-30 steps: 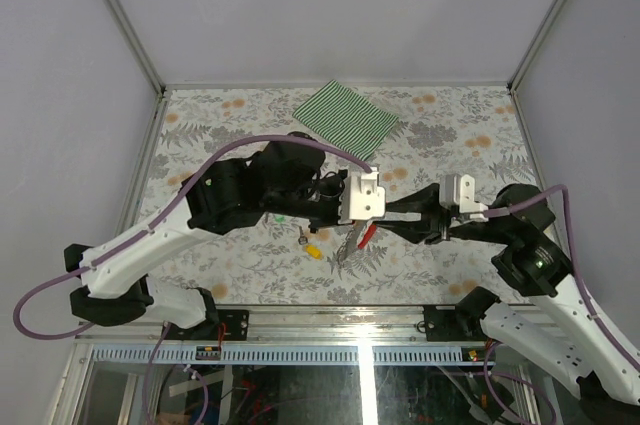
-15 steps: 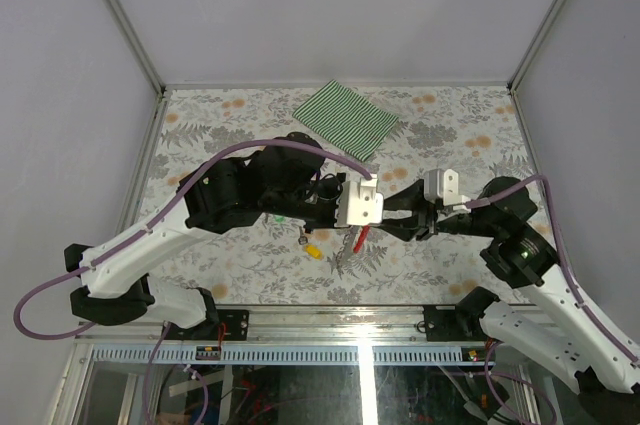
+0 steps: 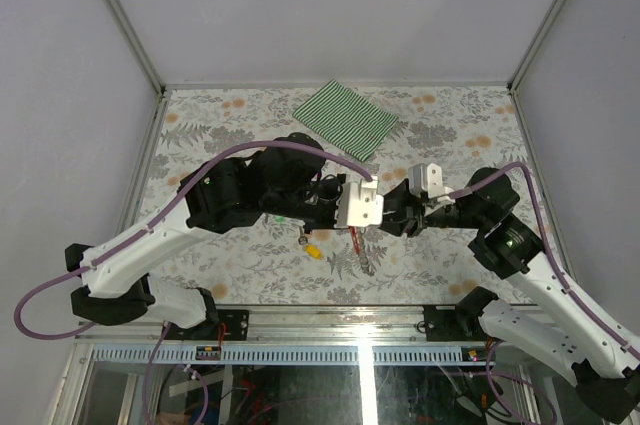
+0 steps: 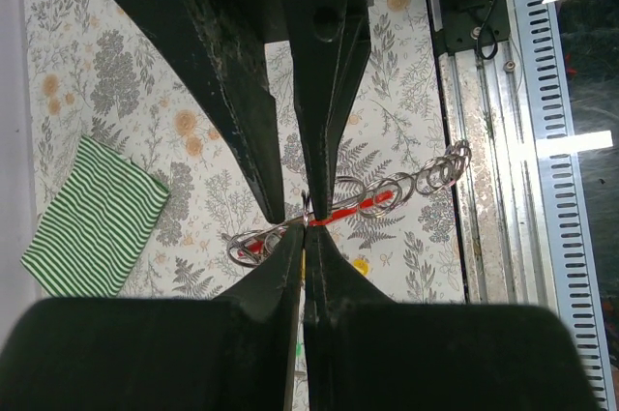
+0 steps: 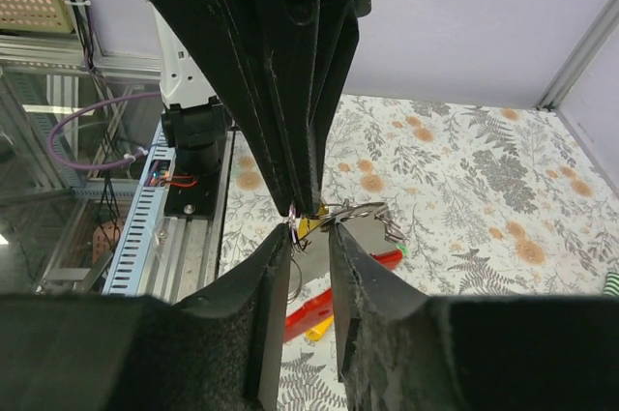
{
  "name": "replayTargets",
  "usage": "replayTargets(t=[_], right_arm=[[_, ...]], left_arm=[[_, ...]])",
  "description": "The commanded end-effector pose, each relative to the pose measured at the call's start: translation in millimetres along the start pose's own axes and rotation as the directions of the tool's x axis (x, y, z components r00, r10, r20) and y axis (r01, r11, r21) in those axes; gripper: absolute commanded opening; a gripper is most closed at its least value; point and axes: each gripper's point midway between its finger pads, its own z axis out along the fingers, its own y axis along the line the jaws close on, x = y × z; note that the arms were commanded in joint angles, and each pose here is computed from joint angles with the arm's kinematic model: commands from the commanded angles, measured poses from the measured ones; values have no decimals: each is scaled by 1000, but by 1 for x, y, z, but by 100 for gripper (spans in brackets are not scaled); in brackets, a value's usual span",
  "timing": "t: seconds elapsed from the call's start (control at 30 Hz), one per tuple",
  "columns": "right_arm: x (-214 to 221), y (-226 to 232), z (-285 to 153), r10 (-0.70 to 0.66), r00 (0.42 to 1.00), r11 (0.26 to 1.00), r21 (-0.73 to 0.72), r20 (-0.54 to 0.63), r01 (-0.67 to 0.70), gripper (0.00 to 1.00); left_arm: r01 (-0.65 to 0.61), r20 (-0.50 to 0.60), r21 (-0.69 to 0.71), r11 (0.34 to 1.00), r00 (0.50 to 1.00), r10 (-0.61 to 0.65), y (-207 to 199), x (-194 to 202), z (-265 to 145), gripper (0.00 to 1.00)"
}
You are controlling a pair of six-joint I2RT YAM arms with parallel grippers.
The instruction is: Put the keys on the keyring
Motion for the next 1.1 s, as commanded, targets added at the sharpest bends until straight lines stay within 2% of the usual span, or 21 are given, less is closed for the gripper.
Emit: replayTargets(t=[0.0,0.07,0.13,0.27,0.4,0.53,0.63,0.83,0.93,1.07], right_arm=[[-13,2,3,-40,998,999,-27,45,41,22],[-13,2,3,-38,998,999,-28,43,39,8],[-12,3,3,-36,998,999,-32,43,37,0],[-19,6,2,-41,997,998,-39,59,44,0],[-31,8,0,-41,993,998,-33,108,45,0],[-41,13,-1,-46,987,998,-44,155,53,0],[-48,18,-3,-63,979,996,-54,192,75,0],[-57,22,-6,-88,968,993,-59,236,105,0],[-63,24,-8,-97,961,991,-61,257,116,0],[-69,26,-9,-96,957,991,-60,274,117,0]], left_arm=[[-31,44,-25,999,999,32,7,-15,-3,0],[-29,42,-26,999,999,30,7,-15,-3,0],[-28,47,-35,999,998,30,8,-16,-4,0],[-17,73,-64,998,997,22,11,-19,-8,2],[-3,128,-100,995,992,16,12,-24,-14,17],[38,227,-128,991,974,-8,8,-32,-21,21],[64,345,-176,982,939,1,11,-46,-32,28],[120,556,-201,972,831,12,3,-69,-59,31],[135,600,-191,972,800,7,0,-72,-63,32],[140,597,-168,976,802,-13,-2,-71,-58,32]])
